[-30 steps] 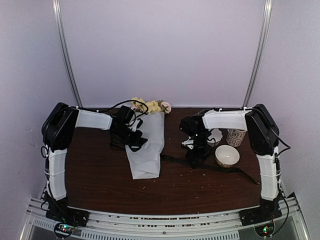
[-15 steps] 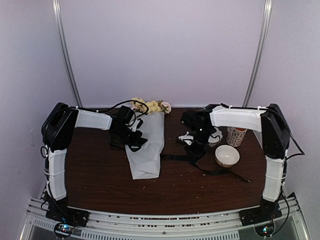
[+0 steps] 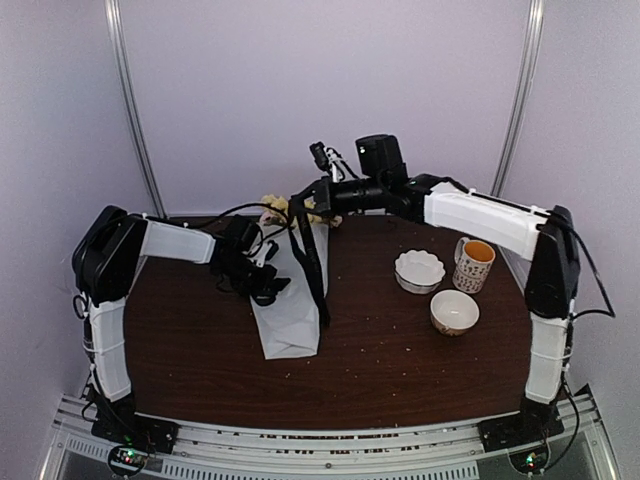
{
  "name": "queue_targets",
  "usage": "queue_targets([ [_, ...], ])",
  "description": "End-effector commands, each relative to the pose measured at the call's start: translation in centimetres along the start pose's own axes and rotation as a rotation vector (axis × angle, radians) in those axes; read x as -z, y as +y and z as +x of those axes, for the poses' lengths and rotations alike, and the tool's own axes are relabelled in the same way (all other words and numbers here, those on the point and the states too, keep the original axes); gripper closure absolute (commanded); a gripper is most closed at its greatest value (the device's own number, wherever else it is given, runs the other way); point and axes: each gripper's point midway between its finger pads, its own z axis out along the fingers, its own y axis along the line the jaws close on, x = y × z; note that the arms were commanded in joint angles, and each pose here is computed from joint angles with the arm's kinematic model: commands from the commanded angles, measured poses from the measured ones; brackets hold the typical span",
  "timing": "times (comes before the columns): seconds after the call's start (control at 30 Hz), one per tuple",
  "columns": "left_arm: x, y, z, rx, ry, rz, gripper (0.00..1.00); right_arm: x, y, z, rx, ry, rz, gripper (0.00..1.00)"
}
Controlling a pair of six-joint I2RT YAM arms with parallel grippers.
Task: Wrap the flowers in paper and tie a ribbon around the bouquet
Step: Place the right side of the ribbon on the folded bouquet, then cross the ribbon over the folded bouquet.
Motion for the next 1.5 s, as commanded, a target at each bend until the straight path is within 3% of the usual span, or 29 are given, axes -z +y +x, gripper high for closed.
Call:
queue_targets([
  [0.0,1.2,0.2,0.9,0.016,-0.007,0.030,1.00,-7.9,-3.9,2.2,-0.220,-0.036,-0.046,1.00],
  [0.1,2.2,-0.2,0.3,0.019,-0.047,0.060,1.00,-10.6,-6.9,4.3,-0.302,-0.020,0.019,0.98],
  [0.2,3.5,-0.2,-0.4,0.053,-0.098,0.088,1.00,-12.1,-10.8,6.6,-0.386,0.002,0.130,0.88],
  [0.3,4.6,0.0,-0.9,0.071,-0.130,0.092,1.00,-12.0,-13.2,8.2,-0.396,0.054,0.244,0.70],
  [0.53,4.2,1.1,-0.2,0.065,-0.095,0.050,1.00,-6.8,-10.9,5.4,-0.133,0.130,0.376,0.45],
  [0.63,4.0,1.4,-0.1,0.066,-0.091,0.047,1.00,-2.8,-11.4,7.7,-0.037,0.255,0.502,0.37],
  [0.73,3.8,1.4,-0.1,0.065,-0.087,0.047,1.00,0.5,-12.4,11.9,-0.036,0.373,0.589,0.39],
  [0.87,3.6,1.4,-0.2,0.066,-0.083,0.050,1.00,2.3,-12.6,17.4,-0.079,0.467,0.566,0.56],
  [0.97,3.4,1.4,-0.3,0.064,-0.078,0.052,1.00,2.0,-12.6,19.5,-0.090,0.492,0.521,0.55],
  [1.1,3.5,1.3,-0.4,0.063,-0.075,0.055,1.00,0.5,-13.1,20.4,-0.081,0.517,0.492,0.49],
  [1.4,3.5,1.4,-0.2,0.057,-0.069,0.049,1.00,-1.5,-14.0,22.1,-0.113,0.557,0.451,0.54],
  [1.47,3.4,1.5,-0.1,0.057,-0.068,0.045,1.00,-2.0,-14.3,22.1,-0.115,0.546,0.445,0.61],
])
